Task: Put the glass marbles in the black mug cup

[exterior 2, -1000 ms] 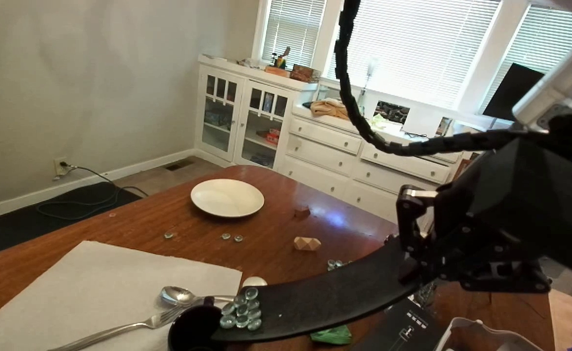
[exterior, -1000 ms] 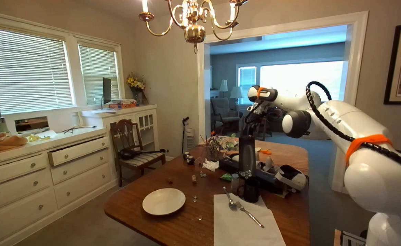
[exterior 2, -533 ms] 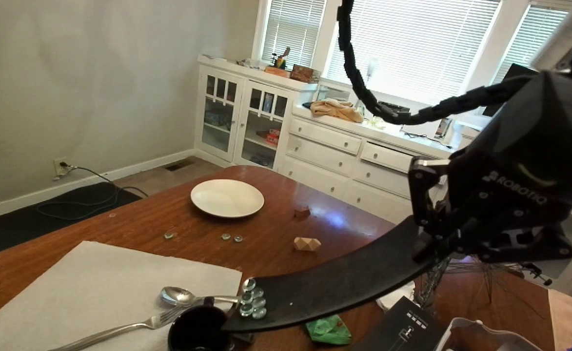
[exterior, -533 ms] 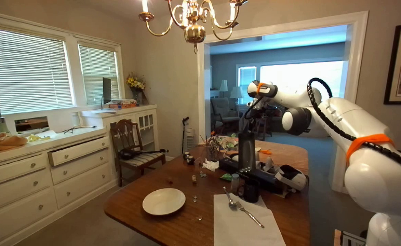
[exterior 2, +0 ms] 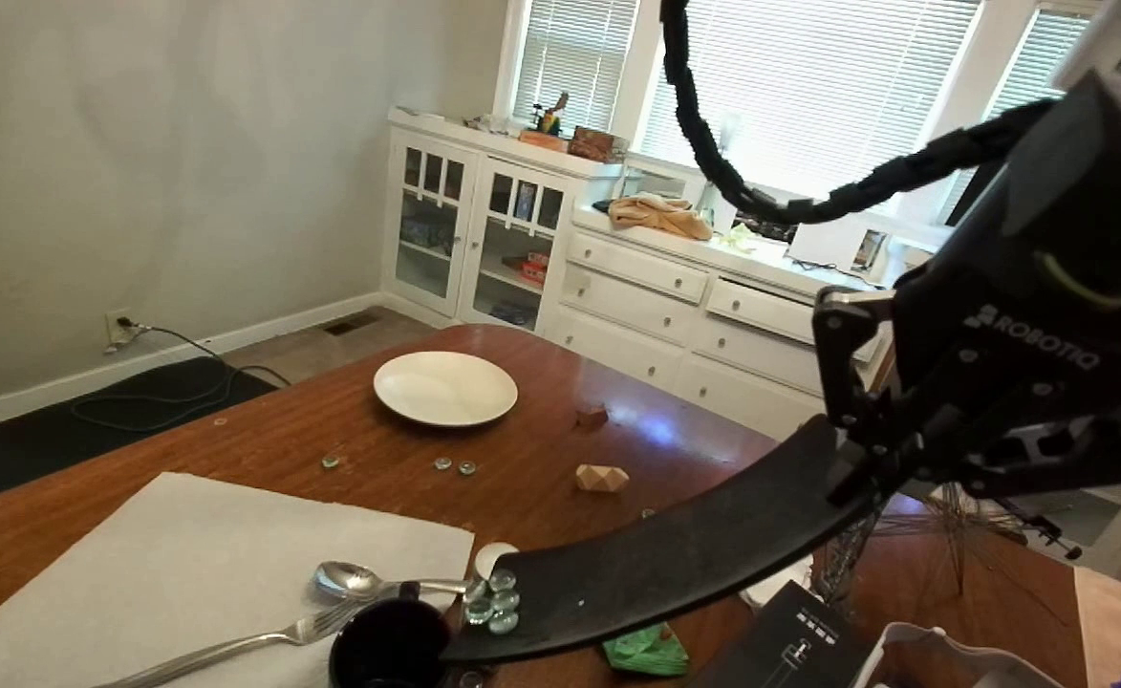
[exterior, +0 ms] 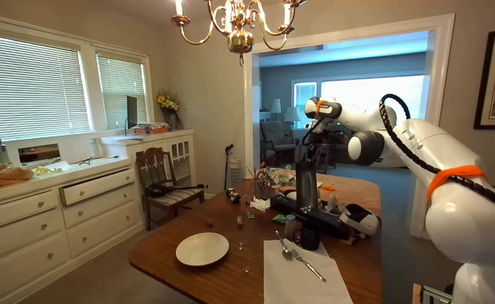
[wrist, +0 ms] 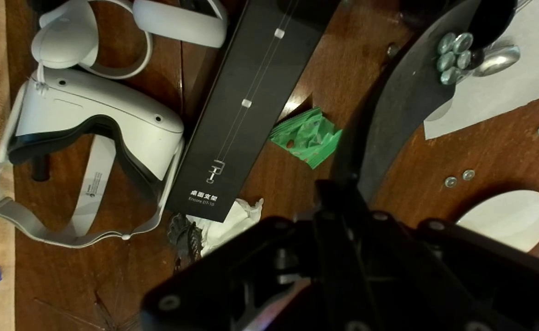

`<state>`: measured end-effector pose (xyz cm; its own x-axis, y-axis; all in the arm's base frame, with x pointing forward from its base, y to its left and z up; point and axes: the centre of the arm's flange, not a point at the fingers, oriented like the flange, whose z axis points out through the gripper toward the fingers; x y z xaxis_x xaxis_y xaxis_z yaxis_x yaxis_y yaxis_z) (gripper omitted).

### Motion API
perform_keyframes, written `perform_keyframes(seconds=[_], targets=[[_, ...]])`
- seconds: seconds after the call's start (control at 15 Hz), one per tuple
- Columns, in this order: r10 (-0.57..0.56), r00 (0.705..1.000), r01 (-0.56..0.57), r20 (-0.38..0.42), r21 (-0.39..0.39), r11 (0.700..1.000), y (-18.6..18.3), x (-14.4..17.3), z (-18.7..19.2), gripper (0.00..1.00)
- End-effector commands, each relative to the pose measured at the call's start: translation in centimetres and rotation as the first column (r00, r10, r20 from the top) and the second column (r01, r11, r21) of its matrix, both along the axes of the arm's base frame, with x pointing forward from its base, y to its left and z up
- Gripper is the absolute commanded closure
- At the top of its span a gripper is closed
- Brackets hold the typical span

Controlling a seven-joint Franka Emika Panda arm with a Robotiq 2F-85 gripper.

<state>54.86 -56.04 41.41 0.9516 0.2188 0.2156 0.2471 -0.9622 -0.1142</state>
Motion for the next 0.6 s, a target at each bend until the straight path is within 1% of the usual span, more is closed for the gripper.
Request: perform_keyframes(seconds=[0.0,0.53], targets=[[0.022,0.999,-0.023,-0.036,-0.028,0.999,-1.3,2.9,2.2,0.98],[0.078,0.996,-0.082,-0.040,-0.117,0.990,1.7,4.0,5.3,0.98]])
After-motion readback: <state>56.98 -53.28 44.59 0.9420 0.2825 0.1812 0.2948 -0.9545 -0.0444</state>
